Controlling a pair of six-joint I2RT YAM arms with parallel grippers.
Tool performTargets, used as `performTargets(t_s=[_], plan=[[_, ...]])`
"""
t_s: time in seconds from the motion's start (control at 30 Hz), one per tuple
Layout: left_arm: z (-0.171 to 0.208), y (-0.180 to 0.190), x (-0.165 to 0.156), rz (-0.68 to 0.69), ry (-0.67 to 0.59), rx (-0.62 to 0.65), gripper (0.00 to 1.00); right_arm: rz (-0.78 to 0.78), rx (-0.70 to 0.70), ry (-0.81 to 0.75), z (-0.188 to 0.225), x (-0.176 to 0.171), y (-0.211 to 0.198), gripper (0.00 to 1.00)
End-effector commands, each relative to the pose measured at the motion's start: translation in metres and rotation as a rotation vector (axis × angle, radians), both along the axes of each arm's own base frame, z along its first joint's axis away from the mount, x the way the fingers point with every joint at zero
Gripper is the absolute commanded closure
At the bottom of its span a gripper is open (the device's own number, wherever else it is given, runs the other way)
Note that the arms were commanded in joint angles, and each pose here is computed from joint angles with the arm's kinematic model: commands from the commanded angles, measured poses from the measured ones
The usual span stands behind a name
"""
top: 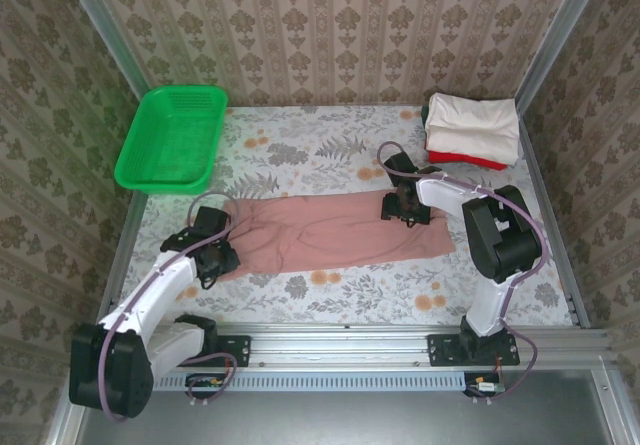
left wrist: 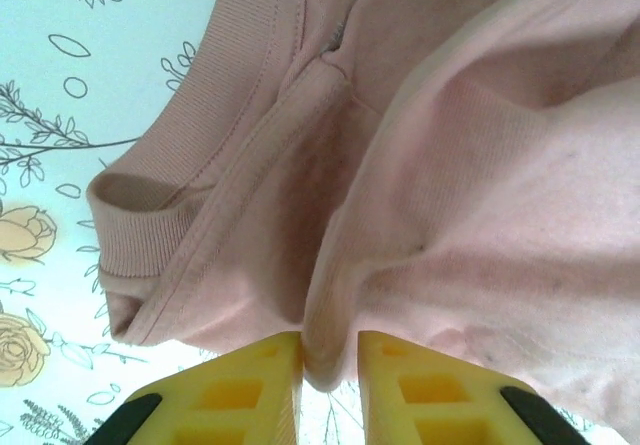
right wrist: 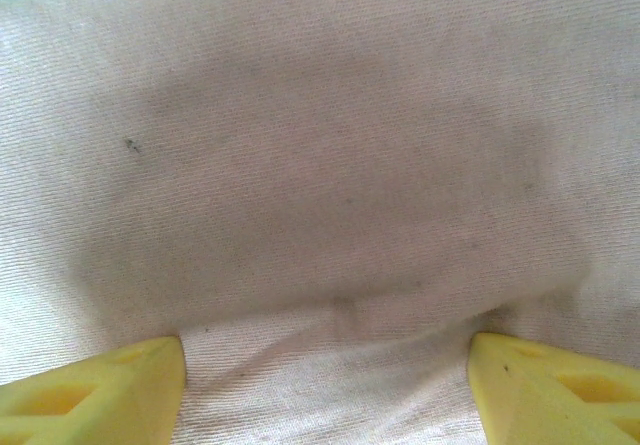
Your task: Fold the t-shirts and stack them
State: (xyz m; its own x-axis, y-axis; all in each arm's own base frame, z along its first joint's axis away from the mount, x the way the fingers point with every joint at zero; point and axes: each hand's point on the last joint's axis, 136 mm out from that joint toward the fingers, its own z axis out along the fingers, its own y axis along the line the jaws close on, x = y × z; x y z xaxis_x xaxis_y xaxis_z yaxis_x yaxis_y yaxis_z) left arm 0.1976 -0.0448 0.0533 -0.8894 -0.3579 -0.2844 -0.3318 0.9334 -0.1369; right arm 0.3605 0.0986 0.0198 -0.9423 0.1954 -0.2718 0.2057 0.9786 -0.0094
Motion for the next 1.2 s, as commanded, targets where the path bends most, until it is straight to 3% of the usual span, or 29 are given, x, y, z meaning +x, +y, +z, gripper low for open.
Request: performTargets(t_s=[0.0, 0.07, 0.13, 0.27, 0.43, 0.63, 0.7, 0.77, 0.83, 1.07, 1.17], plan=[[0.027, -0.008, 0.003, 0.009, -0.044, -0.063, 0.67, -0.009, -0.038, -0.016, 0.018, -0.001, -0.011, 0.22], [0.040, -0.008, 0.007, 0.006, -0.082, -0.065, 0.59, -0.007, -0.018, -0.029, 0.022, 0.001, -0.007, 0.22], [0.054, -0.007, 0.019, -0.001, -0.125, -0.050, 0.43, -0.001, 0.006, -0.044, 0.026, 0.002, -0.001, 0.22], [0.064, -0.011, 0.068, -0.045, -0.173, 0.002, 0.39, 0.010, 0.032, -0.073, 0.032, 0.006, 0.008, 0.22], [0.028, -0.016, 0.138, -0.099, -0.102, 0.040, 0.45, 0.008, 0.023, -0.056, 0.026, 0.009, 0.009, 0.21], [-0.009, -0.019, 0.178, -0.116, -0.075, 0.023, 0.46, 0.012, 0.015, -0.044, 0.022, 0.006, 0.008, 0.21], [-0.014, -0.015, 0.180, -0.102, -0.067, 0.027, 0.58, 0.011, 0.009, -0.040, 0.021, 0.004, 0.006, 0.21], [-0.013, -0.011, 0.179, -0.087, -0.066, 0.028, 0.83, 0.013, 0.001, -0.039, 0.020, 0.002, 0.004, 0.21], [-0.008, -0.004, 0.176, -0.063, -0.075, 0.039, 0.92, 0.008, -0.012, -0.033, 0.019, 0.001, 0.001, 0.21], [-0.001, 0.023, 0.162, 0.024, -0.075, 0.045, 0.90, -0.059, -0.027, 0.020, 0.002, -0.007, -0.018, 0.21], [-0.007, 0.032, 0.156, 0.058, -0.053, 0.043, 0.83, -0.082, -0.025, 0.033, -0.003, -0.010, -0.026, 0.21]])
